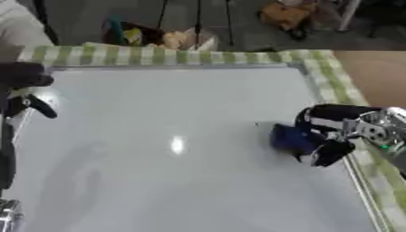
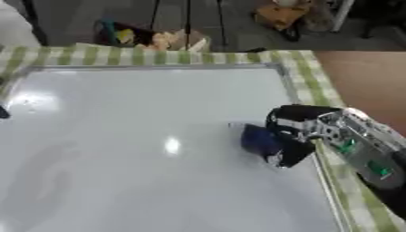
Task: Wipe the whiteboard clean with a brush.
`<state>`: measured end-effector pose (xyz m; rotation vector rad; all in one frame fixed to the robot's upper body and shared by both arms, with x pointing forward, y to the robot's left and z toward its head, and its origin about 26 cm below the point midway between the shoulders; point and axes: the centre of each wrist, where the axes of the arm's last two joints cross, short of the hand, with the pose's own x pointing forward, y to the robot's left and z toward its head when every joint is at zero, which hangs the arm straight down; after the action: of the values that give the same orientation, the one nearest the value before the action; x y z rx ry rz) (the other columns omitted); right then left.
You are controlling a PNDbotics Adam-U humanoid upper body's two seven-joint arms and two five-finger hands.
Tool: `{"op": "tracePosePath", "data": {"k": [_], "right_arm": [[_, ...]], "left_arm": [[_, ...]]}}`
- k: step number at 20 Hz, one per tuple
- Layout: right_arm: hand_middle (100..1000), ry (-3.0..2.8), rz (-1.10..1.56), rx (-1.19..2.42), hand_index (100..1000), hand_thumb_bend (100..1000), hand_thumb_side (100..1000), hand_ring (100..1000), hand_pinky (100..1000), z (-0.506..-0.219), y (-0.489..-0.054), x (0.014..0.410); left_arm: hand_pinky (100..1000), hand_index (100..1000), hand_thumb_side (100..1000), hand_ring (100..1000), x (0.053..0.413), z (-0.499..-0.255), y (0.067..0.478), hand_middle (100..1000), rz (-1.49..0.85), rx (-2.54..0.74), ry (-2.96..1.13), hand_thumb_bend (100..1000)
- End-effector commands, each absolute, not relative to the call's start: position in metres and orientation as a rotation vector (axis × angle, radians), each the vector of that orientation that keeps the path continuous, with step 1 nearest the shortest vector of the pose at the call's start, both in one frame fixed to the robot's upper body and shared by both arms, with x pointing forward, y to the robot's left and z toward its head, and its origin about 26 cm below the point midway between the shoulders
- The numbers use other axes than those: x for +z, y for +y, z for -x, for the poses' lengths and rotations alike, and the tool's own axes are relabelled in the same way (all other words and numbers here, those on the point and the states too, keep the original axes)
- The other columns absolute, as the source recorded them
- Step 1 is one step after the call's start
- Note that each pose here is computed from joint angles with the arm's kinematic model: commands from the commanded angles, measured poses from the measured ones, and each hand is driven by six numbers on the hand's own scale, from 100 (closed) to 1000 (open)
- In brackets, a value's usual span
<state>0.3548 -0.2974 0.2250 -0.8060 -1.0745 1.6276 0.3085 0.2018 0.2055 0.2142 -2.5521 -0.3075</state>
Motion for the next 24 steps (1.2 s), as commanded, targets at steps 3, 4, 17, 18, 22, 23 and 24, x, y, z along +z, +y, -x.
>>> {"op": "tracePosePath", "data": {"k": [3, 4, 17, 18, 22, 23, 24], "right_arm": [[328, -1.111, 0.883, 1.563, 112, 100, 237, 510, 404, -0.356, -0.301, 0.234], [320, -1.121, 0.895, 1.552, 110, 100, 229, 499, 393, -0.356, -0.301, 0.236], [267, -1.198, 0.977, 1.491, 100, 100, 102, 438, 317, -0.362, -0.282, 0.261], [266, -1.204, 0.975, 1.485, 100, 100, 104, 438, 317, -0.363, -0.281, 0.263], [264, -1.225, 0.950, 1.472, 100, 100, 128, 434, 313, -0.369, -0.274, 0.268], [263, -1.227, 0.944, 1.471, 100, 100, 130, 434, 312, -0.371, -0.273, 0.268], [264, -1.228, 0.937, 1.471, 100, 100, 134, 435, 314, -0.373, -0.272, 0.268]], "left_arm": [[396, 657, 928, 675, 0.212, -0.306, 0.200, 672, -0.203, -0.323, -2.581, 100], [396, 657, 928, 675, 0.213, -0.306, 0.200, 672, -0.202, -0.324, -2.582, 100], [397, 657, 929, 676, 0.213, -0.306, 0.200, 674, -0.195, -0.335, -2.580, 100], [396, 657, 929, 676, 0.213, -0.306, 0.199, 674, -0.194, -0.337, -2.580, 100], [398, 657, 929, 676, 0.213, -0.306, 0.199, 674, -0.191, -0.338, -2.581, 100], [398, 657, 929, 676, 0.213, -0.306, 0.199, 674, -0.190, -0.338, -2.581, 100], [398, 657, 929, 676, 0.213, -0.306, 0.199, 674, -0.189, -0.337, -2.582, 100]]}}
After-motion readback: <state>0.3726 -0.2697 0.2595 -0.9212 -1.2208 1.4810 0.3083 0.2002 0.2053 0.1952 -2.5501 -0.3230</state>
